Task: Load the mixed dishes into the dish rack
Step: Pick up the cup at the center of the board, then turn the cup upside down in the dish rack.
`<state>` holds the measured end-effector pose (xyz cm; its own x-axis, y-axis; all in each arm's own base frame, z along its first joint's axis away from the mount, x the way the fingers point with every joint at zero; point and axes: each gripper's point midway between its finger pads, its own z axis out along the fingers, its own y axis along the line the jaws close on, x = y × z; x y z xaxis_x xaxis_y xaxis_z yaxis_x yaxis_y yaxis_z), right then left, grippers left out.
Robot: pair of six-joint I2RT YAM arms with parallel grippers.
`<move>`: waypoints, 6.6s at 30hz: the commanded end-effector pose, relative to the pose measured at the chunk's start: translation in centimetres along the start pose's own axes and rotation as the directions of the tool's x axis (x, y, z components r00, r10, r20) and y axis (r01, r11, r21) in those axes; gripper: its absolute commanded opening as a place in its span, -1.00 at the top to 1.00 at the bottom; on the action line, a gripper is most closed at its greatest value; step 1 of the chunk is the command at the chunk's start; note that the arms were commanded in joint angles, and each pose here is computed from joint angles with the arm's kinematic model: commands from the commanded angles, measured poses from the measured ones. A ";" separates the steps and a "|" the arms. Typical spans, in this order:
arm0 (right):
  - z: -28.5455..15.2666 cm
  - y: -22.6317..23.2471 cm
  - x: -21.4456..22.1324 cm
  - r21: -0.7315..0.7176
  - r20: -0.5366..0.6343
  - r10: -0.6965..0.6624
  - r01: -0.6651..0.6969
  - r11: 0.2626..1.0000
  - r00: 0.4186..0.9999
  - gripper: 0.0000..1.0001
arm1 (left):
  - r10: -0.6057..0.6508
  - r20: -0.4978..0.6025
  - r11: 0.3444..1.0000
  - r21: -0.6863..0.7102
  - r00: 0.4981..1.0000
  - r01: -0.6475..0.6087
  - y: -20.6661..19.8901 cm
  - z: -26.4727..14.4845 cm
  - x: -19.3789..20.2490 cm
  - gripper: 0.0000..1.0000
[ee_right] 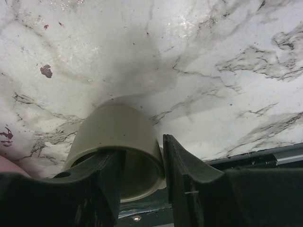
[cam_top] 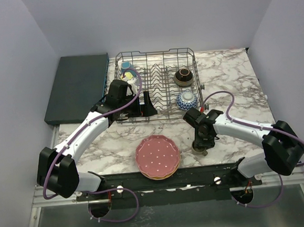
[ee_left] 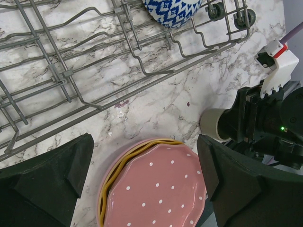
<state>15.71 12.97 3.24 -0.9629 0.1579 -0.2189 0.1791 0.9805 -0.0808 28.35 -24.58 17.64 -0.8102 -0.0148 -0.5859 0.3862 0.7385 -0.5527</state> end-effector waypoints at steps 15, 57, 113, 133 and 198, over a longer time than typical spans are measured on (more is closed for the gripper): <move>-2.3 -0.1 -1.0 -0.023 0.039 0.031 -0.030 0.999 0.999 0.21 | 0.019 -0.006 1.000 0.009 1.000 -0.019 -0.1 0.0 0.5 -0.98; -2.8 0.3 -0.4 -0.128 0.064 0.061 -0.053 0.990 0.996 0.99 | 0.031 -0.024 1.000 0.003 0.999 -0.031 -0.2 0.4 1.2 -0.97; -22.4 9.6 -11.4 -0.776 0.397 0.328 0.123 0.619 0.857 0.99 | -0.142 0.053 0.807 0.585 0.989 0.084 -8.6 -8.3 -4.5 -0.97; -28.2 14.0 -10.8 -0.970 0.204 0.316 0.147 0.196 0.927 0.99 | -0.132 0.087 0.743 0.668 0.987 0.040 -10.9 -11.0 -5.4 -0.97; -32.6 17.8 -10.2 -0.970 0.063 0.164 0.099 -0.222 0.984 0.99 | -0.140 0.149 0.643 0.765 0.979 -0.024 -14.2 -15.6 -5.6 -0.37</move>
<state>22.18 32.55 33.98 -0.9153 0.3109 -0.2560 -0.2850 -0.0509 0.9572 21.32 -24.67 37.95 -0.7969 -0.2412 -0.5538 0.5751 -0.0227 -0.8177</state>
